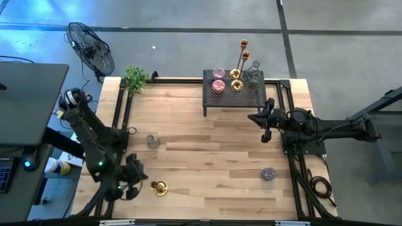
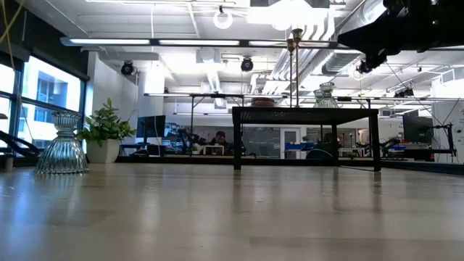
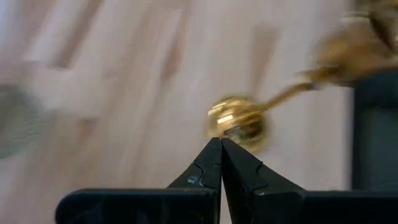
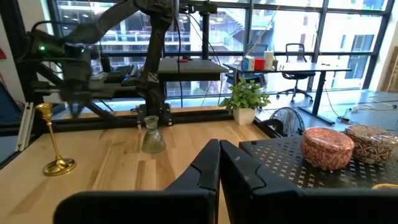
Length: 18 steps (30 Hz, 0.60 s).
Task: Pick & Place candle stick holders
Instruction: Put the gold candle holder on the shelf aligned with the other gold candle holder
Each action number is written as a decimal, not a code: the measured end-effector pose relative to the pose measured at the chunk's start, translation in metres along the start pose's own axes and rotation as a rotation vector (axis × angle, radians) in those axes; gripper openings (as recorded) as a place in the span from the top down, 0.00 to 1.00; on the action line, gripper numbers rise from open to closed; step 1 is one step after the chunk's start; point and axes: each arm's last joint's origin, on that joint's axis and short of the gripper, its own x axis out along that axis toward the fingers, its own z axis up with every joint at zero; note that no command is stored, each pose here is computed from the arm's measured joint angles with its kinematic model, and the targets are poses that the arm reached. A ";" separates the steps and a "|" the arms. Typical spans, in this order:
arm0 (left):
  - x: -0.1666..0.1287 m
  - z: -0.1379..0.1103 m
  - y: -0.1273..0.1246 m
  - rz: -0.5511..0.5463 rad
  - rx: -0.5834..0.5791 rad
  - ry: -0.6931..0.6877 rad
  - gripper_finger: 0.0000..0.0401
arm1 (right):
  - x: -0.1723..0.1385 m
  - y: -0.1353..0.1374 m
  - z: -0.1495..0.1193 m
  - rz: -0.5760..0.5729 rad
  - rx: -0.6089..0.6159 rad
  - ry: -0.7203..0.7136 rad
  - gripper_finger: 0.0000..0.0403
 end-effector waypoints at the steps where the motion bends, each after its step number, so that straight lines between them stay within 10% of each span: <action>1: 0.002 -0.006 -0.003 -0.048 -0.017 -0.047 1.00 | 0.000 0.000 0.000 -0.004 0.000 0.000 1.00; 7: 0.024 -0.027 -0.008 -0.186 -0.047 -0.203 0.90 | 0.000 0.000 0.000 -0.014 0.000 -0.001 1.00; 18: 0.055 -0.047 -0.013 -0.103 -0.015 -0.223 0.53 | 0.000 -0.001 0.000 -0.021 0.000 -0.003 1.00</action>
